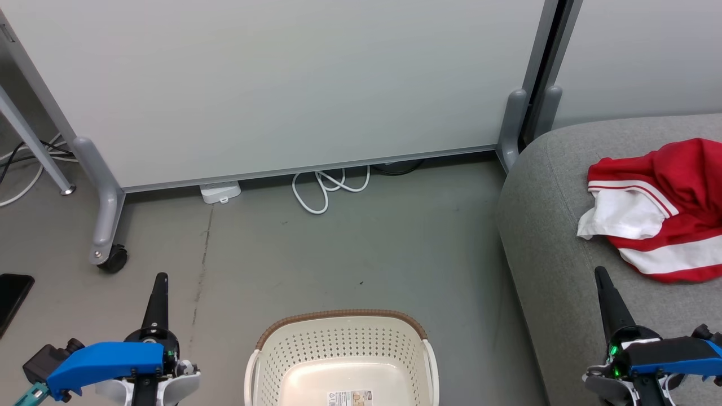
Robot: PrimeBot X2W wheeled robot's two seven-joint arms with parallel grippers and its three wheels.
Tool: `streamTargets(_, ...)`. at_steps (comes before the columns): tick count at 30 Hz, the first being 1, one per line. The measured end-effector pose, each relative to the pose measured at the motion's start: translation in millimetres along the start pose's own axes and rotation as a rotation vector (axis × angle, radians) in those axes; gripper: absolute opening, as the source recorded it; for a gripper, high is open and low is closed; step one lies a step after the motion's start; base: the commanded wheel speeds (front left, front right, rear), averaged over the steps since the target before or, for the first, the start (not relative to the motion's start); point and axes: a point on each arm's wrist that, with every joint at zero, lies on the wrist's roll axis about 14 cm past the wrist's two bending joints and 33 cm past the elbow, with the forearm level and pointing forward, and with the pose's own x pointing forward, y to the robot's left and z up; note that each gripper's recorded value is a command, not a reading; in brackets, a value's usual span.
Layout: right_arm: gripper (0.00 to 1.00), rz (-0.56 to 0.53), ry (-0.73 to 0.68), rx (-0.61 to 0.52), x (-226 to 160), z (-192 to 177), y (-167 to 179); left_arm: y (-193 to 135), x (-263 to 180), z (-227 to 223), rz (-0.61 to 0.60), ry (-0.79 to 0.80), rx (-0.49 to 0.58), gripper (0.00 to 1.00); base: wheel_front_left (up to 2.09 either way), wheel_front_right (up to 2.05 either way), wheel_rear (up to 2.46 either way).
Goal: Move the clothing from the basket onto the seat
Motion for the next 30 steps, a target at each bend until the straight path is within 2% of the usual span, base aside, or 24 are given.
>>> streamTargets(30, 0.00, 0.037, 0.013, 0.234, 4, 2, 9, -12, 4, 6, -0.052, 0.000, -0.224, 0.00, 0.00, 0.00, 0.00)
